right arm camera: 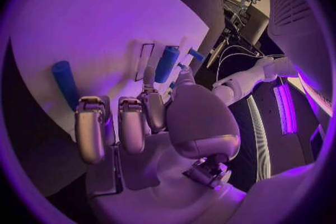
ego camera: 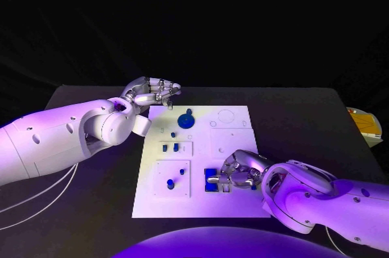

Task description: Assemble the parts on the task board

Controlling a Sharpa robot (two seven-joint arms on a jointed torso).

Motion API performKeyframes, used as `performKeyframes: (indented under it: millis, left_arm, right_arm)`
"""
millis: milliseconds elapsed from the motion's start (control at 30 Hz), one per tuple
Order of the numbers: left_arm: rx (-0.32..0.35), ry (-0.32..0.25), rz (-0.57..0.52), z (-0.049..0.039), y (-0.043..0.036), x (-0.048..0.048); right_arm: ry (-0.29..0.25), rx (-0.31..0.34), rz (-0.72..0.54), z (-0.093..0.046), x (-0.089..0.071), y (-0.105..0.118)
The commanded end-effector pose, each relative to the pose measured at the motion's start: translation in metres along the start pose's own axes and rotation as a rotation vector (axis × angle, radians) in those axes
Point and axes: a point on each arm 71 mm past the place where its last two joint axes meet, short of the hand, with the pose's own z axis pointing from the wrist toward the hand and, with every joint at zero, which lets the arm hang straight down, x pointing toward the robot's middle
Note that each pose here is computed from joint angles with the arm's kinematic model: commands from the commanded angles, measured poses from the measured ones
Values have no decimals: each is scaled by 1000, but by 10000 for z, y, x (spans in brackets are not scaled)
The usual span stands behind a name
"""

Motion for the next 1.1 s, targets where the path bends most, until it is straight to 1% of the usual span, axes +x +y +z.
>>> performKeyframes:
  millis: [33,300,467,567,667,733,933,1100]
  left_arm:
    - [6,16,-9,1,-10,20]
    - [6,16,-9,2,-10,20]
    - [8,17,-10,1,-12,21]
    - [9,16,-10,0,-12,18]
    - [9,14,-10,0,-11,12]
    - [10,14,-10,1,-11,12]
    - [9,15,-10,6,-9,16]
    - [9,16,-10,9,-8,19]
  right_arm:
    - [4,-46,-3,-27,7,31]
    - [15,-65,0,-50,5,22]
    - [-27,-50,16,-85,-71,-84]
    - [-55,-47,22,-127,-155,-162]
    - [-87,-61,35,-193,-277,-247]
    - [-102,-67,36,-232,-331,-289]
    - [-131,-51,5,-342,-445,-438]
    - [-143,-12,-60,-408,-490,-566]
